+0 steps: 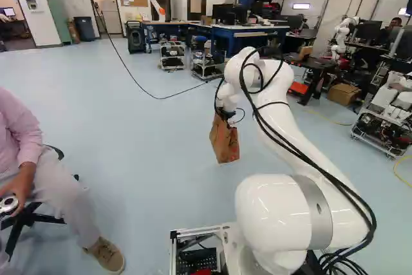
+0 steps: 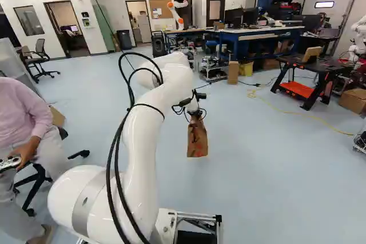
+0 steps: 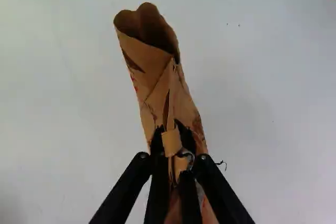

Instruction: Pick up the grocery bag from the ground

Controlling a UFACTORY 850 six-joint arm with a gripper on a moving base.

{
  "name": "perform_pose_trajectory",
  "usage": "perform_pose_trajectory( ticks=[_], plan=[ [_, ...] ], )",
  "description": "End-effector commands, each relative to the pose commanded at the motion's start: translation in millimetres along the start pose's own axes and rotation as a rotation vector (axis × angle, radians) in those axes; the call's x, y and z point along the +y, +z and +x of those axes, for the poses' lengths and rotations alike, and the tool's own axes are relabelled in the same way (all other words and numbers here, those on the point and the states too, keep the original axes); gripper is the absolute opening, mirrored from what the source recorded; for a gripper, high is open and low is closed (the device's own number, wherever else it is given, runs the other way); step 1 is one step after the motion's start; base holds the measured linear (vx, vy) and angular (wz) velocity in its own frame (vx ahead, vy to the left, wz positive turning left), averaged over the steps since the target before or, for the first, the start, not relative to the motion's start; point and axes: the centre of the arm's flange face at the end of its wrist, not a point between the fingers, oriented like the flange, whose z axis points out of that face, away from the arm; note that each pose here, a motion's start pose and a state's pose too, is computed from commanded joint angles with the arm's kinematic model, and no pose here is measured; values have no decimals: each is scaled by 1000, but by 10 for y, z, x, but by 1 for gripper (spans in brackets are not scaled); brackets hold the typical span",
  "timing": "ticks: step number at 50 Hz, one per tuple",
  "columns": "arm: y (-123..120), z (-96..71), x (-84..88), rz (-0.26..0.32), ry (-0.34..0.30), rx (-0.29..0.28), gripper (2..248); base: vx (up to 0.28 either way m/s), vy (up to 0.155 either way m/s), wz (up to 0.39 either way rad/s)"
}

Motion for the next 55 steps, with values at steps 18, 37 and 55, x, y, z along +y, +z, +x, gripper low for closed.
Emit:
perform_pose_trajectory(
  ticks=[18, 37, 55],
  plan=[
    [-432, 225, 0, 0, 0, 32, 24, 0, 0, 0],
    [-886, 447, 0, 0, 0, 72, 24, 0, 0, 0],
    [-1313, 646, 0, 0, 0, 114, 24, 0, 0, 0]
  ],
)
